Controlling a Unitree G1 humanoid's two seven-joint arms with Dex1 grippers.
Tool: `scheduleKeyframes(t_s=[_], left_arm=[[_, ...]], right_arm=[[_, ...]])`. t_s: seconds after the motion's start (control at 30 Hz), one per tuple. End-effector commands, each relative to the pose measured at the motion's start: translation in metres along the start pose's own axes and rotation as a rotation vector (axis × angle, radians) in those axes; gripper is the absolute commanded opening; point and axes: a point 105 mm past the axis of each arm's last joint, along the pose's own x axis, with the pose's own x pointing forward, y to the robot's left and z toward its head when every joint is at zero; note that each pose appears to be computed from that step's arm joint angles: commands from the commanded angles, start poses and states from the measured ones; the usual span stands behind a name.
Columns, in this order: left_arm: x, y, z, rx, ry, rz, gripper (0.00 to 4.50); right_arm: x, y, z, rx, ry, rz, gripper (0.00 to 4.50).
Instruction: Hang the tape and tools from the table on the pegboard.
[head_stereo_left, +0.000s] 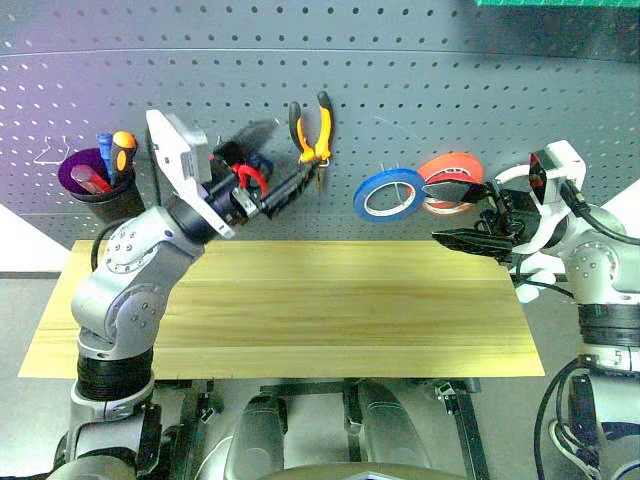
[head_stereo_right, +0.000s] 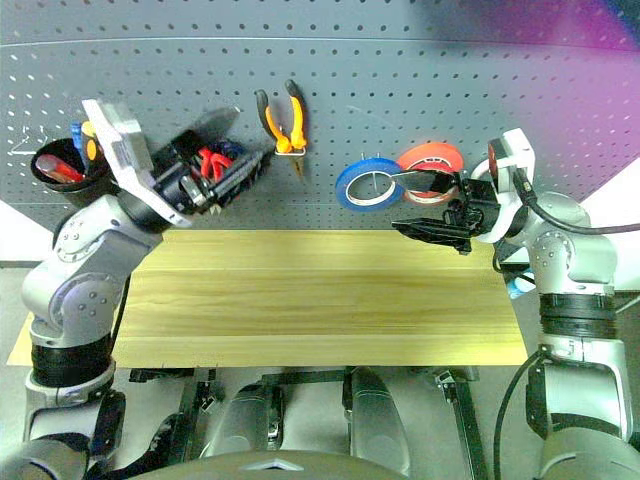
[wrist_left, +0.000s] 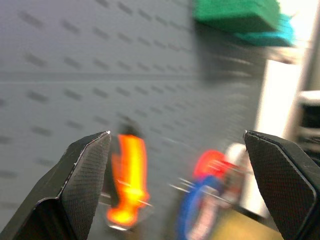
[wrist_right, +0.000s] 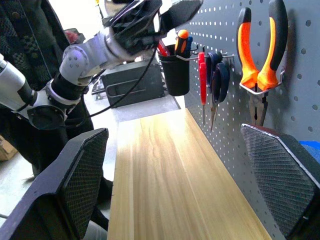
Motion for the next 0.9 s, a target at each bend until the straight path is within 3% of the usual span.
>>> scheduleKeyframes(t_s=[0.03,0.13,0.2,0.4,0.67,0.9], left_arm=[[-0.006,-0.015,-0.019,-0.080,0.056,-0.093,4.45],[-0.018,-0.012,-0.050,-0.090,0.144,-0.086,4.45],[-0.028,-0.023,-0.064,-0.199,0.167,-0.183,4.45],[-0.058,-0.010,-0.105,-0.304,0.284,-0.105,4.45],[-0.092,0.015,-0.140,-0.303,0.336,0.059,4.45],[-0.088,0.034,-0.144,-0.189,0.238,0.247,4.45]], right_arm=[[0.000,0.004,0.010,-0.053,-0.049,-0.004,4.50],[0.003,0.006,0.003,-0.045,-0.062,-0.017,4.50],[0.003,0.008,-0.001,-0.030,-0.077,-0.033,4.50],[-0.002,0.015,-0.014,0.001,-0.064,-0.057,4.50],[-0.013,0.018,-0.043,0.035,-0.053,-0.156,4.50],[-0.018,0.016,-0.069,0.077,-0.126,-0.301,4.50]])
